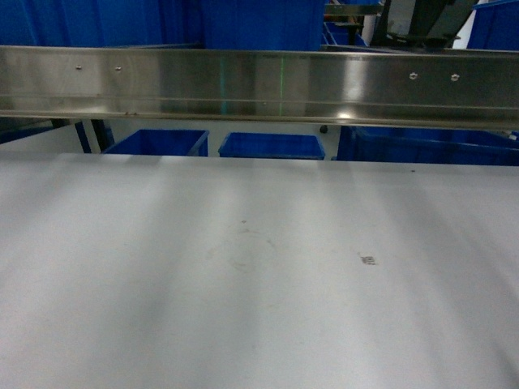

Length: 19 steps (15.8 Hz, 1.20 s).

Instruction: Place magnetic block on left shelf second layer

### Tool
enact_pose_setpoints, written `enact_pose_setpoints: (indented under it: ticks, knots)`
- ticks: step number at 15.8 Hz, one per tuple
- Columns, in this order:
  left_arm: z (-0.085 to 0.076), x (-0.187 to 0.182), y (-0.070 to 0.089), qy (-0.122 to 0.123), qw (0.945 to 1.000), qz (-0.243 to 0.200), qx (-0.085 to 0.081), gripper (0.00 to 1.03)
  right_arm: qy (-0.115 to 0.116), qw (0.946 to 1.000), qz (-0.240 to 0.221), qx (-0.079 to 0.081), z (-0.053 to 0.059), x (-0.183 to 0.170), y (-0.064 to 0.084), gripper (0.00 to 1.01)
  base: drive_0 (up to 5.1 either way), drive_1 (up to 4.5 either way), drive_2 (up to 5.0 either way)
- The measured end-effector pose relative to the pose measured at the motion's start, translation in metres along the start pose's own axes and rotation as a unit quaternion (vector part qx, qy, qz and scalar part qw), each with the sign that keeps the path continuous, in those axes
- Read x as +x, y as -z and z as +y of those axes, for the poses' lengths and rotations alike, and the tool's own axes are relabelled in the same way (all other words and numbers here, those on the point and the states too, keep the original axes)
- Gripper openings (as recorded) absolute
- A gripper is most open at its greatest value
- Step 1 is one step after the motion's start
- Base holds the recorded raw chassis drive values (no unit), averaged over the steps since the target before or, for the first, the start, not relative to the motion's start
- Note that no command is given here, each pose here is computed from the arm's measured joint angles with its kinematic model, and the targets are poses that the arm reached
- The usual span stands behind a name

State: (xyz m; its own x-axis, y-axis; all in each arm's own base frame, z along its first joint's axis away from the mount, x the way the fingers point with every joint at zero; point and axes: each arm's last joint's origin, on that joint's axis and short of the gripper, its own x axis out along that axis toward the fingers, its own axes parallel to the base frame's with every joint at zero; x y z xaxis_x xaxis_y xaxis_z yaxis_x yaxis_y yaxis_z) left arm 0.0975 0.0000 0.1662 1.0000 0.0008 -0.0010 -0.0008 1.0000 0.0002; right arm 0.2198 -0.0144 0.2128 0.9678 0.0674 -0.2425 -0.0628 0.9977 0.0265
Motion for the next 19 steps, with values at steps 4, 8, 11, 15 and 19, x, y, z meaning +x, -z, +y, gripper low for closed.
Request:
enact_pose_setpoints:
  ticks: [4,8,11,15,19]
  knots:
    - [0.0,0.0,0.0001,0.0,1.0,0.001,0.0,0.98,0.0,1.0,-0.001,0.0,0.0,0.0,-0.0001,0.31,-5.0,2.46,2.5]
    - [0.0,0.0,0.0,0.0,1.0,0.0,0.0,0.98,0.0,1.0,0.0,0.0,0.0,0.0,0.0,0.31,-5.0,2.47,2.5]
    - [0.0,0.0,0.0001,0.0,1.0,0.001,0.0,0.98,0.0,1.0,0.001,0.0,0.0,0.0001,0.0003,0.31,-5.0,2.47,2.5]
    - [0.0,0.0,0.0002,0.0,1.0,0.001,0.0,0.98,0.0,1.0,-0.002,0.0,0.0,0.0,-0.0004,0.31,-5.0,2.42,2.4]
    - [0.0,0.0,0.0,0.0,1.0,0.0,0.0,0.98,0.0,1.0,0.001,0.001,0.0,0.0001,0.0002,0.31,-5.1,2.38,2.4]
